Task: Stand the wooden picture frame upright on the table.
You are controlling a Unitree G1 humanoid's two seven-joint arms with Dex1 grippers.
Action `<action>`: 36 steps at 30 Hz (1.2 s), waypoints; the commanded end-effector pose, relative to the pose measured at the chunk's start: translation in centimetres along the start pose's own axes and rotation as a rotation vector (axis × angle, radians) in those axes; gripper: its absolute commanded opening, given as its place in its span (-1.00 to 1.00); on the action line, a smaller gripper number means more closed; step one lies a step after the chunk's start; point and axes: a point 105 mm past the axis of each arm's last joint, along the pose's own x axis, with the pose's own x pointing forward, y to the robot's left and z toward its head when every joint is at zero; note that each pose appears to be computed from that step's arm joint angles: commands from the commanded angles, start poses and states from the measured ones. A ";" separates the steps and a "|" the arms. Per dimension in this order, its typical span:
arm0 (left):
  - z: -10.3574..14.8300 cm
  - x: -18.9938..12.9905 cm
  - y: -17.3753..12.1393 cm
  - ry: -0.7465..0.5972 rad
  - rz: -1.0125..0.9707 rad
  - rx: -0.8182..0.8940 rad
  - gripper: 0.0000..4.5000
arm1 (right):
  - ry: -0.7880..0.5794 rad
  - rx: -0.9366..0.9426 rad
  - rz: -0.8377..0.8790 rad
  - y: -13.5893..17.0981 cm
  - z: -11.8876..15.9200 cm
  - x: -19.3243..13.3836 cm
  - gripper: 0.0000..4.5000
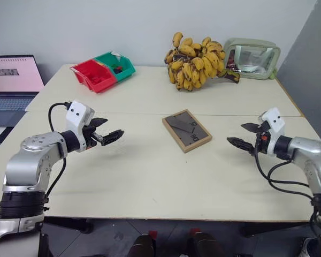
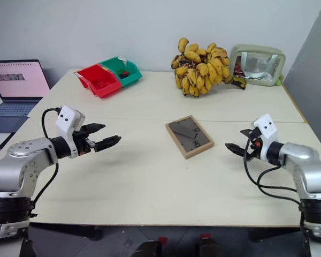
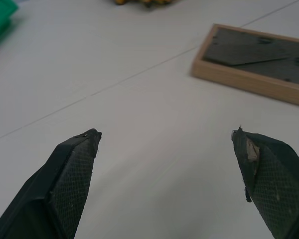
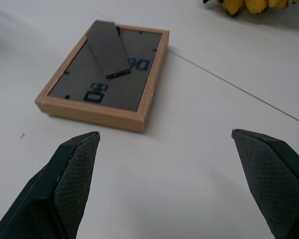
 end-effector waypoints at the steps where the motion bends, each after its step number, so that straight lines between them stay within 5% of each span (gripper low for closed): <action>1: 1.6 -0.2 0.4 -0.017 0.003 0.088 1.00 | -0.009 -0.066 0.023 -0.7 1.6 -0.6 0.99; 14: 2.5 0.8 0.3 -0.086 -0.014 0.039 0.92 | -0.029 -0.092 -0.005 -1.6 2.2 0.7 1.00; 18: 2.1 2.1 0.0 -0.095 -0.006 0.045 0.61 | -0.032 -0.109 -0.087 -3.0 2.4 2.0 0.71; 27: 0.2 9.9 1.1 -0.022 0.183 0.090 -0.32 | -0.106 -0.130 -0.201 -4.6 4.2 8.7 -0.34; 33: -0.6 14.6 -0.7 0.000 0.182 0.026 -0.82 | -0.019 -0.172 -0.276 -4.1 2.4 12.3 -0.94; 36: -0.6 16.5 -2.3 0.005 0.150 0.001 -0.99 | 0.035 -0.205 -0.261 -3.0 1.0 13.6 -1.00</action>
